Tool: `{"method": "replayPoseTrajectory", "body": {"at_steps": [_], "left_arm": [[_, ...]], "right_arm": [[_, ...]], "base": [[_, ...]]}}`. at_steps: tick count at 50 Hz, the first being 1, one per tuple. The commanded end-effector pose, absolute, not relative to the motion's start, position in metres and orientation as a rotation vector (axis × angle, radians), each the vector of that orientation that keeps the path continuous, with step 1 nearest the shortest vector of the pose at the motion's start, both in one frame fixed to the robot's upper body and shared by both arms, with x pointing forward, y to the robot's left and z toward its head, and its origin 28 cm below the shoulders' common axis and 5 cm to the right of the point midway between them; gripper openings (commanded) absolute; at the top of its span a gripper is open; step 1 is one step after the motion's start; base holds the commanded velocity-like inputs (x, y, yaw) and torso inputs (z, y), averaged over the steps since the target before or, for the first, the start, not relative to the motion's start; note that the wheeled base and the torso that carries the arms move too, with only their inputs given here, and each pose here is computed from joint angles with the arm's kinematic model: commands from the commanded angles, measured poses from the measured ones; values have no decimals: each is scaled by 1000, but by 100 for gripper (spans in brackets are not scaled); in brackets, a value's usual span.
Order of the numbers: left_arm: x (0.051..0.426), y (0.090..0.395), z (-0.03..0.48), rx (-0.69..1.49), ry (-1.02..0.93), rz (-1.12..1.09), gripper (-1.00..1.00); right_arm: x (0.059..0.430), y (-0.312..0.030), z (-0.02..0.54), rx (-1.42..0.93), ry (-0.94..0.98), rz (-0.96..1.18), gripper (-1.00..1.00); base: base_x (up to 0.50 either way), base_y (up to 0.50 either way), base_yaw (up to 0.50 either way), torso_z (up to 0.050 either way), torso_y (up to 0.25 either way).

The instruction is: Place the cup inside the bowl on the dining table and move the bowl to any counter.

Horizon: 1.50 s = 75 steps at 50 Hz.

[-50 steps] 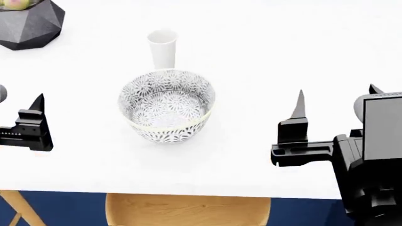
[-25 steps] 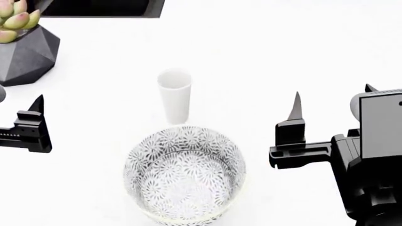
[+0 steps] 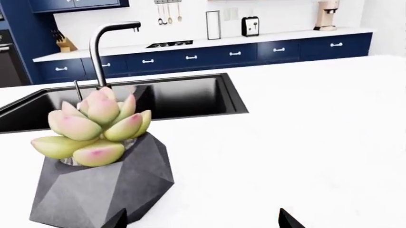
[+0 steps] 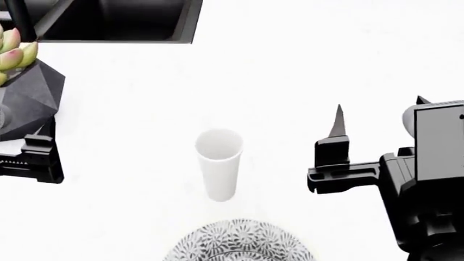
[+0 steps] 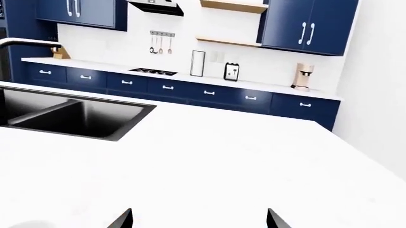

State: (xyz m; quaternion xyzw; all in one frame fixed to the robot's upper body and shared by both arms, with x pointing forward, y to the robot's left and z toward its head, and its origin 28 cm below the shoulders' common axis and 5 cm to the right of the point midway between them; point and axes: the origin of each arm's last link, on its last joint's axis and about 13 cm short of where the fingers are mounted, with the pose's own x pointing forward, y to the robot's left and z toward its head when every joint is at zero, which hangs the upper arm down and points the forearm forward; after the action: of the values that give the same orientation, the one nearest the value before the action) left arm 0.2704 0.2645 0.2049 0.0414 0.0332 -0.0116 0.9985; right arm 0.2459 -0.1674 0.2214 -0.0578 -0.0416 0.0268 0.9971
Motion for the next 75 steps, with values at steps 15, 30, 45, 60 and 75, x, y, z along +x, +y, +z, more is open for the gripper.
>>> {"method": "replayPoseTrajectory", "body": {"at_steps": [15, 30, 45, 60, 75], "left_arm": [[268, 263, 201, 79, 71, -26, 100], [267, 264, 198, 74, 79, -24, 100], [267, 262, 194, 74, 89, -26, 100], [265, 268, 190, 66, 95, -17, 100], [265, 268, 191, 68, 97, -12, 100]], "right_arm": [[259, -147, 239, 12, 115, 526, 100], [277, -142, 223, -55, 231, 587, 100], [308, -130, 212, -108, 287, 607, 100], [333, -119, 199, -134, 341, 630, 100], [347, -111, 191, -133, 376, 662, 100]], "base": [[0, 0, 0, 0, 1], [0, 0, 0, 0, 0], [0, 0, 0, 0, 0], [0, 0, 0, 0, 0], [0, 0, 0, 0, 0]]}}
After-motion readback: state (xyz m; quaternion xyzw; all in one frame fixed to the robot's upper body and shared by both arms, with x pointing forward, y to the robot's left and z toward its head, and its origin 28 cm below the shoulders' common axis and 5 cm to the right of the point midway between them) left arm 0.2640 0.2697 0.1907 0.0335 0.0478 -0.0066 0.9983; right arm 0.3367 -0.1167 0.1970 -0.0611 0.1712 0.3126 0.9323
